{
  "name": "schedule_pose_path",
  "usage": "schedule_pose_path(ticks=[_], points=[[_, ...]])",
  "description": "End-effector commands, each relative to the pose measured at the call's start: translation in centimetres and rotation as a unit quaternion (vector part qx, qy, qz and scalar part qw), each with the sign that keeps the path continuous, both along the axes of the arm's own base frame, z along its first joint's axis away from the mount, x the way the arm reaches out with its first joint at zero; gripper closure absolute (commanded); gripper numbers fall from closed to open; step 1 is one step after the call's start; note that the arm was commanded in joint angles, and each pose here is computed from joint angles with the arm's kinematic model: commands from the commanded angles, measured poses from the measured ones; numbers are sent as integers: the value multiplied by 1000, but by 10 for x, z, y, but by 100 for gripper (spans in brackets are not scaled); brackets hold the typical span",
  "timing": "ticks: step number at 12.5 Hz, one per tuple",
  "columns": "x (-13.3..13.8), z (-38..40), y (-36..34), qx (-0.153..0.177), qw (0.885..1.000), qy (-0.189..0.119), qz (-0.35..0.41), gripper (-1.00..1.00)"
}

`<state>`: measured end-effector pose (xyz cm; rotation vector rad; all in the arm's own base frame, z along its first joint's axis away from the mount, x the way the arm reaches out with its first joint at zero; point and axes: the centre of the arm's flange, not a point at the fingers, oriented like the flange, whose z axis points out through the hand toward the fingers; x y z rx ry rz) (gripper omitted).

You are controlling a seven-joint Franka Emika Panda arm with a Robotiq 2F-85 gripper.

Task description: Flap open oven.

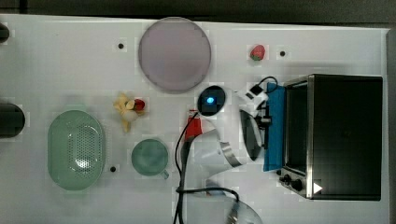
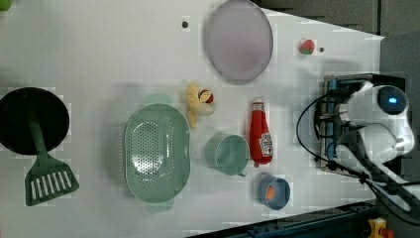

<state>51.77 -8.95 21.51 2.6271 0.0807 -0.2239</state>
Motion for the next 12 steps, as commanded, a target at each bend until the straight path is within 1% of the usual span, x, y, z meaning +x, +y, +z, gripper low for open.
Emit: schedule_pose_path(ticks=[1, 3, 7, 9, 12], points=[[-1, -30, 32, -41, 998, -30, -35, 65], [-3, -52, 50, -72, 997, -34, -16, 65], [-8, -91, 73, -139, 988, -59, -30, 65], [-8, -110, 83, -155, 986, -53, -5, 65], [-4, -126, 88, -168, 985, -44, 5, 65]])
